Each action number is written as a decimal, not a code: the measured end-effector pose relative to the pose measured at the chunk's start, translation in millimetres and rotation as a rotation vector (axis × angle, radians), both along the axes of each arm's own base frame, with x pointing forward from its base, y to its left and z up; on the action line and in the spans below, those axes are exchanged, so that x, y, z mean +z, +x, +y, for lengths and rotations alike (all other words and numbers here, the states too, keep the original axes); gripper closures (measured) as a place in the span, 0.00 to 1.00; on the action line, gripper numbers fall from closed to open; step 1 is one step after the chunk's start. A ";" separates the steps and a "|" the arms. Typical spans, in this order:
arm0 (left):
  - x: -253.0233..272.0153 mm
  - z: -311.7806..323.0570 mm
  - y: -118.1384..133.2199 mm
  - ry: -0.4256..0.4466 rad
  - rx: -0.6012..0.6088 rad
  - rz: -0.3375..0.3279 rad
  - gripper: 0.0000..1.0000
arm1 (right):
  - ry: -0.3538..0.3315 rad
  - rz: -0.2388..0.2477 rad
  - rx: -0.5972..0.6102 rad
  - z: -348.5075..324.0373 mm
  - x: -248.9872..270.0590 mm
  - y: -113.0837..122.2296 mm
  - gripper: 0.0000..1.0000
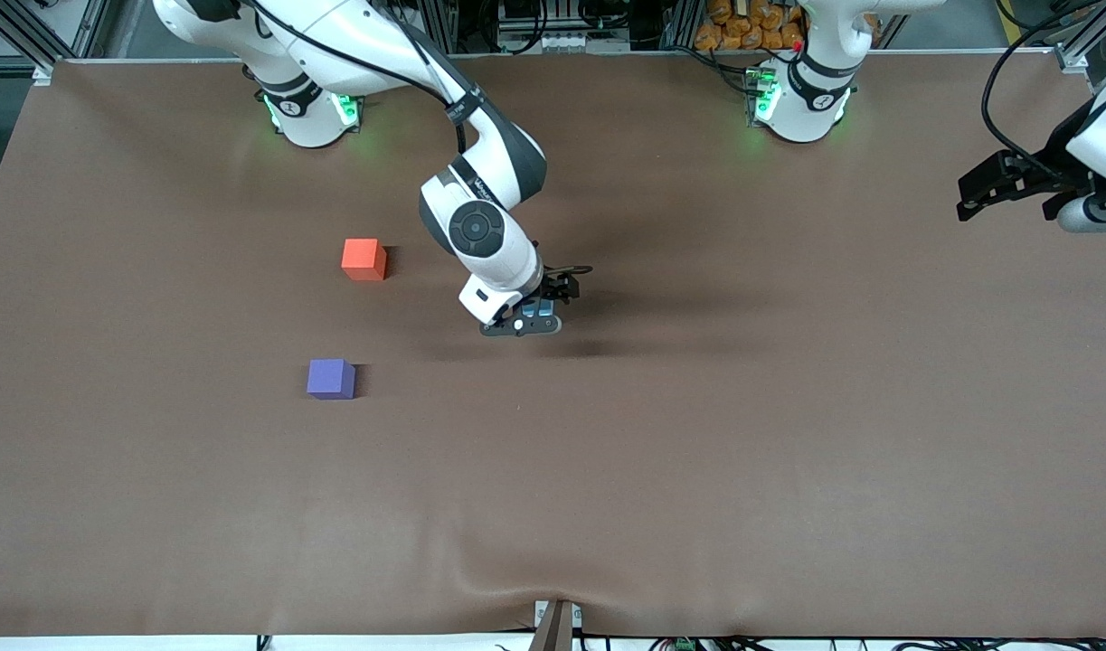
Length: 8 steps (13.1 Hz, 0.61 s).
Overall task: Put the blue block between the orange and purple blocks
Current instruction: 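Close the right gripper on the light-blue block and lift it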
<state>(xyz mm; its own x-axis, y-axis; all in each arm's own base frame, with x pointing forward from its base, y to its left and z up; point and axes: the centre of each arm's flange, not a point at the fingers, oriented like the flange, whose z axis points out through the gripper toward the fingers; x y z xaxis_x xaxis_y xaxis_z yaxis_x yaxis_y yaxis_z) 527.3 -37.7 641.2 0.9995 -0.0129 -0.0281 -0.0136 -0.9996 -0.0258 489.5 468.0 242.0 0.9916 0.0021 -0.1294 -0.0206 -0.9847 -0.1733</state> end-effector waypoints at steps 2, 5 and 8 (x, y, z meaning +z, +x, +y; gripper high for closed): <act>-0.8 -1.4 -0.2 -0.002 -0.002 0.004 0.00 | -0.014 0.015 -0.033 -3.0 -5.8 -2.4 0.00; -1.4 -1.8 -0.5 -0.002 -0.003 0.008 0.00 | -0.033 0.028 -0.056 -6.1 -12.3 -6.0 0.00; -0.6 0.0 -0.3 -0.002 -0.005 0.006 0.00 | -0.056 0.033 -0.063 -6.6 -21.1 -12.8 0.00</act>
